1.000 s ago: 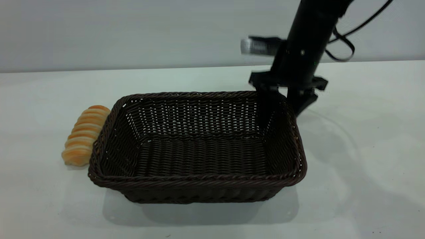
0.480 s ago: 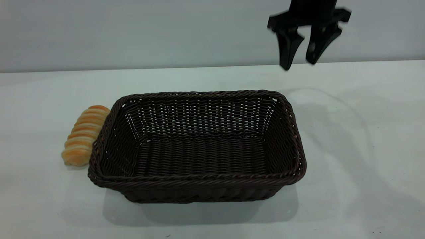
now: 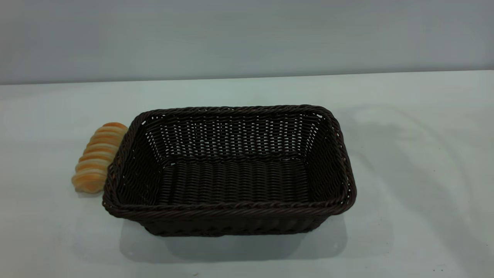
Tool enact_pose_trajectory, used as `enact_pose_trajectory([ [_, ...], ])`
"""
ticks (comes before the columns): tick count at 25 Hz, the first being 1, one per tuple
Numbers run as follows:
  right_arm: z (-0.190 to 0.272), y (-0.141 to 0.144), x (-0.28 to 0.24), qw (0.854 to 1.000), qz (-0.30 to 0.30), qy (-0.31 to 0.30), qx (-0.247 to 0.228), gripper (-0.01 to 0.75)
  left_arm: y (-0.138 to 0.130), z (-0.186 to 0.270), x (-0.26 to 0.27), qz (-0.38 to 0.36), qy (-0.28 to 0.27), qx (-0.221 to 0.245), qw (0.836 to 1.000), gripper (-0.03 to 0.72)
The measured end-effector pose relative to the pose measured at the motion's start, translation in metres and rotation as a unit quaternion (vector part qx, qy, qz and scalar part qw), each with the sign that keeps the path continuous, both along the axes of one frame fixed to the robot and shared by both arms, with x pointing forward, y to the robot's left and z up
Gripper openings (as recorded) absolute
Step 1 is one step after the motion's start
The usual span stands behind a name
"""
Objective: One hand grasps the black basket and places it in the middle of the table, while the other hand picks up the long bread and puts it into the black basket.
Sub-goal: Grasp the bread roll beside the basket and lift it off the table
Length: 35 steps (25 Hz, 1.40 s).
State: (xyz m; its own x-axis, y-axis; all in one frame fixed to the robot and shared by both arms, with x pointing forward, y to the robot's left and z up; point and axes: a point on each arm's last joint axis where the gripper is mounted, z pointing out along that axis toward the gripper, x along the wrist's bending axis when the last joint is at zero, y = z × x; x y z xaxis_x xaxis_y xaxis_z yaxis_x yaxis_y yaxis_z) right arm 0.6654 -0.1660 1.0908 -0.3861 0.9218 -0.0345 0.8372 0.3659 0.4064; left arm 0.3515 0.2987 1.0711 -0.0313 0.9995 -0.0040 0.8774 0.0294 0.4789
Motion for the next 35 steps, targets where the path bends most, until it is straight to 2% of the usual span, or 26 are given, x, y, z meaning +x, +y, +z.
enact_pose_trajectory([
  [7, 0.035, -0.024, -0.077, 1.000, -0.001, 0.010, -0.003, 0.568, -0.003, -0.024, 0.049, -0.032, 0.032, 0.015, 0.999, 0.558],
  [14, 0.048, -0.044, -0.148, 1.000, -0.008, 0.014, 0.012, 0.568, -0.009, -0.054, 0.100, -0.042, 0.088, 0.002, 0.995, 0.498],
  [17, 0.050, -0.050, -0.171, 1.000, -0.008, 0.011, 0.014, 0.568, -0.012, -0.064, 0.125, -0.048, 0.094, -0.005, 0.994, 0.486],
  [21, 0.048, -0.056, -0.189, 1.000, -0.008, 0.010, 0.014, 0.568, -0.015, -0.085, 0.158, -0.065, 0.103, -0.005, 0.993, 0.485],
  [27, 0.049, -0.059, -0.200, 1.000, -0.008, 0.007, 0.016, 0.568, -0.017, -0.130, 0.208, -0.148, 0.092, 0.033, 0.984, 0.485],
  [31, 0.049, -0.059, -0.200, 1.000, -0.008, 0.007, 0.016, 0.568, -0.018, -0.164, 0.225, -0.200, 0.093, 0.057, 0.974, 0.485],
  [35, 0.049, -0.059, -0.200, 1.000, -0.008, 0.007, 0.016, 0.568, -0.018, -0.195, 0.234, -0.206, 0.085, 0.064, 0.973, 0.485],
])
